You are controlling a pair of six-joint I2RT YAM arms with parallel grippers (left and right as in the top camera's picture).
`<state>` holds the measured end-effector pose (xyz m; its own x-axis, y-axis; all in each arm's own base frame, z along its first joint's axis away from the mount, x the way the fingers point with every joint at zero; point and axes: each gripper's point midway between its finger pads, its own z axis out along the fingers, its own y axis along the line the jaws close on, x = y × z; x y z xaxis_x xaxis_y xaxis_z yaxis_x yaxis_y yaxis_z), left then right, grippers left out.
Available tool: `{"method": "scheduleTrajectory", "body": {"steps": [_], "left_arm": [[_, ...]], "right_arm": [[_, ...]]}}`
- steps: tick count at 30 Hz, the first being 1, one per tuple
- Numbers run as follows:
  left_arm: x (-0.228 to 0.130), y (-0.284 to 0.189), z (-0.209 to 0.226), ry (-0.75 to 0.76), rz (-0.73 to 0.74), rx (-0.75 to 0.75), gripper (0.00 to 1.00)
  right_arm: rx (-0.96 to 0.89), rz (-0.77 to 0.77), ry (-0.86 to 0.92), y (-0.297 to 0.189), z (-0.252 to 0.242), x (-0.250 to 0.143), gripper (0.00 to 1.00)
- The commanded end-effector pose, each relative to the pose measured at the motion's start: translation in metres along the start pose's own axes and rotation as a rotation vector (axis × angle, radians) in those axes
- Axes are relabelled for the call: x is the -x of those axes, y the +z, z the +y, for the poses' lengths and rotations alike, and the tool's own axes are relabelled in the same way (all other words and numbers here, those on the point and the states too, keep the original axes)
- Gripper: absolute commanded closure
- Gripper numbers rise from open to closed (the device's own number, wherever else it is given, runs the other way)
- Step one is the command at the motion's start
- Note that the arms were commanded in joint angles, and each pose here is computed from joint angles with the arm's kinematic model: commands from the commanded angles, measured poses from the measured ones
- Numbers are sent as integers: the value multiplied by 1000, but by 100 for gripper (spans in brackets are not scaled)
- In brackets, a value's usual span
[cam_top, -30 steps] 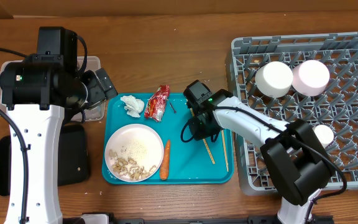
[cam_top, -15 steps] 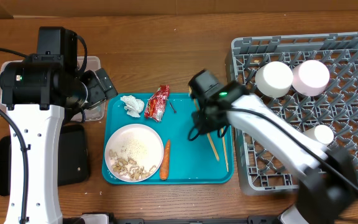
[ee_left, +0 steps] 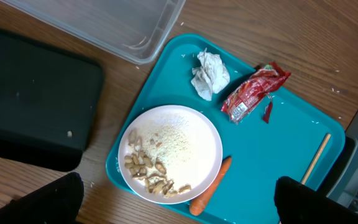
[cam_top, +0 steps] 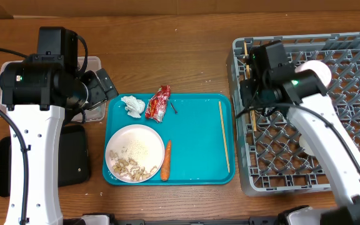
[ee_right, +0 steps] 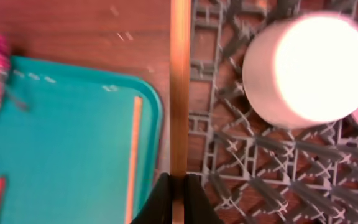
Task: Sort waste into correct bins and load items into the dishwasher
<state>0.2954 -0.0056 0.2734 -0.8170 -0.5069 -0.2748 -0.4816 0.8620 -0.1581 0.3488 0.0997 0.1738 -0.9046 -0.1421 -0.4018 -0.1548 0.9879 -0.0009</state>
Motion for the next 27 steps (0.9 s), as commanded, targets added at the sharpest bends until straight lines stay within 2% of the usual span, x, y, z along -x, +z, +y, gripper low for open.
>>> {"method": "scheduleTrajectory", "body": {"steps": [1, 4, 7, 10, 16, 21, 27], "left_arm": [[3, -2, -1, -10, -8, -8, 0], [3, -2, -1, -10, -8, -8, 0], [3, -2, -1, -10, -8, -8, 0], [3, -2, -1, -10, -8, -8, 0], [3, -2, -1, -10, -8, -8, 0], [3, -2, -1, -10, -8, -8, 0], [3, -2, -1, -10, -8, -8, 0]], "right_arm": [[-24, 110, -52, 33, -4, -21, 96], [-31, 133, -21, 40, -3, -24, 72], [28, 101, -13, 27, 16, -16, 62], [141, 66, -46, 8, 53, -14, 60], [153, 93, -70, 11, 103, -38, 60], [-37, 129, 14, 50, 92, -70, 59], [-164, 134, 37, 92, 67, -89, 55]]}}
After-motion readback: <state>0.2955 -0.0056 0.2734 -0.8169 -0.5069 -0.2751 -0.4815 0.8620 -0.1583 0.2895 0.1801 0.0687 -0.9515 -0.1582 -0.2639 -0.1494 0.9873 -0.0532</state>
